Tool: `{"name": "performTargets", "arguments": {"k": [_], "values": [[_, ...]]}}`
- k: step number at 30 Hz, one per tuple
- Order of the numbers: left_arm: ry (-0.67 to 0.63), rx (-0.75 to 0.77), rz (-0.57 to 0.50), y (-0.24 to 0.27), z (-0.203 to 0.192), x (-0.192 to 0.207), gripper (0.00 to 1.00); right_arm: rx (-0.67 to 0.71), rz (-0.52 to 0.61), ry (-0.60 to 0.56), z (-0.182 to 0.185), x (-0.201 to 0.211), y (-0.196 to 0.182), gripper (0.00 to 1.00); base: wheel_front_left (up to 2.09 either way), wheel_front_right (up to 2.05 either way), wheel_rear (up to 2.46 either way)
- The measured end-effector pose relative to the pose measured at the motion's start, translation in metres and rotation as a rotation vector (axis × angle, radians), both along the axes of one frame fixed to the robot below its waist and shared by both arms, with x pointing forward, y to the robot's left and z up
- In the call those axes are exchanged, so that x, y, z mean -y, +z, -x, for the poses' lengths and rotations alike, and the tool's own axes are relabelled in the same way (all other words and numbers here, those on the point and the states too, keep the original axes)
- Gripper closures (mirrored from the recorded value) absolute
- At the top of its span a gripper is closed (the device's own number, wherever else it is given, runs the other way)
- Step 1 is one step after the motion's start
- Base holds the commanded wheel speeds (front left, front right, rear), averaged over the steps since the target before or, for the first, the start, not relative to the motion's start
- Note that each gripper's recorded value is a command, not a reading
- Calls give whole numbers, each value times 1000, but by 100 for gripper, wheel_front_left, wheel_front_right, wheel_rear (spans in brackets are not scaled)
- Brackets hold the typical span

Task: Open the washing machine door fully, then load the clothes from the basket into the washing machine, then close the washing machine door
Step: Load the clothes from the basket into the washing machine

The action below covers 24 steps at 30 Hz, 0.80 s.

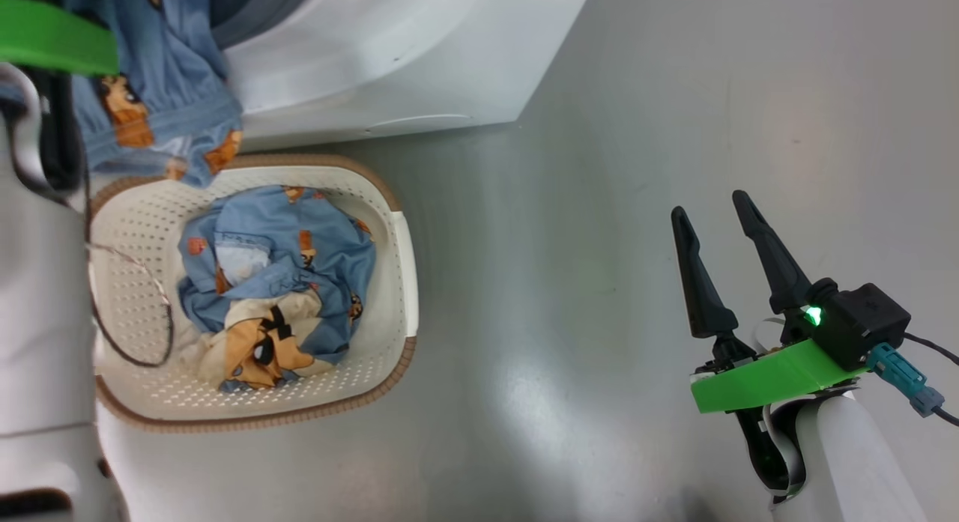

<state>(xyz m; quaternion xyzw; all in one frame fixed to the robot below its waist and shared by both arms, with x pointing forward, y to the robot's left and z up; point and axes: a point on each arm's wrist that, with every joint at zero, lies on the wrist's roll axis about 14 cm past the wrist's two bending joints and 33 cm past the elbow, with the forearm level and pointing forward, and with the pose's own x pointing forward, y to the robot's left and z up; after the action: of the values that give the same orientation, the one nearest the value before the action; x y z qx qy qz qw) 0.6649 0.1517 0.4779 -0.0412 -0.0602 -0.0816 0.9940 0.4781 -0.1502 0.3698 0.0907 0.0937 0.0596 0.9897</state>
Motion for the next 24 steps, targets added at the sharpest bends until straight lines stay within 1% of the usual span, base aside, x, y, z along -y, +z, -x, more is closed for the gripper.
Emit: {"name": "performTargets", "arguments": {"k": [3,10,15,16,19,24], "values": [[12,7,22,3,11,-3,0,11,-7,10,-2,-4,4,0,0,0,0],[33,5,34,0,40,-11,0,30,-18,24,-4,-11,11,0,0,0,0],[49,-11,39,-9,62,-16,0,36,-22,29,-6,-14,13,0,0,0,0],[46,-16,22,-12,67,-16,0,36,-23,29,-6,-14,13,0,0,0,0],[71,-37,15,-22,90,-20,0,40,-27,36,-7,-17,14,0,0,0,0],[88,-57,29,-29,108,-22,0,42,-29,40,-7,-19,15,0,0,0,0]]}}
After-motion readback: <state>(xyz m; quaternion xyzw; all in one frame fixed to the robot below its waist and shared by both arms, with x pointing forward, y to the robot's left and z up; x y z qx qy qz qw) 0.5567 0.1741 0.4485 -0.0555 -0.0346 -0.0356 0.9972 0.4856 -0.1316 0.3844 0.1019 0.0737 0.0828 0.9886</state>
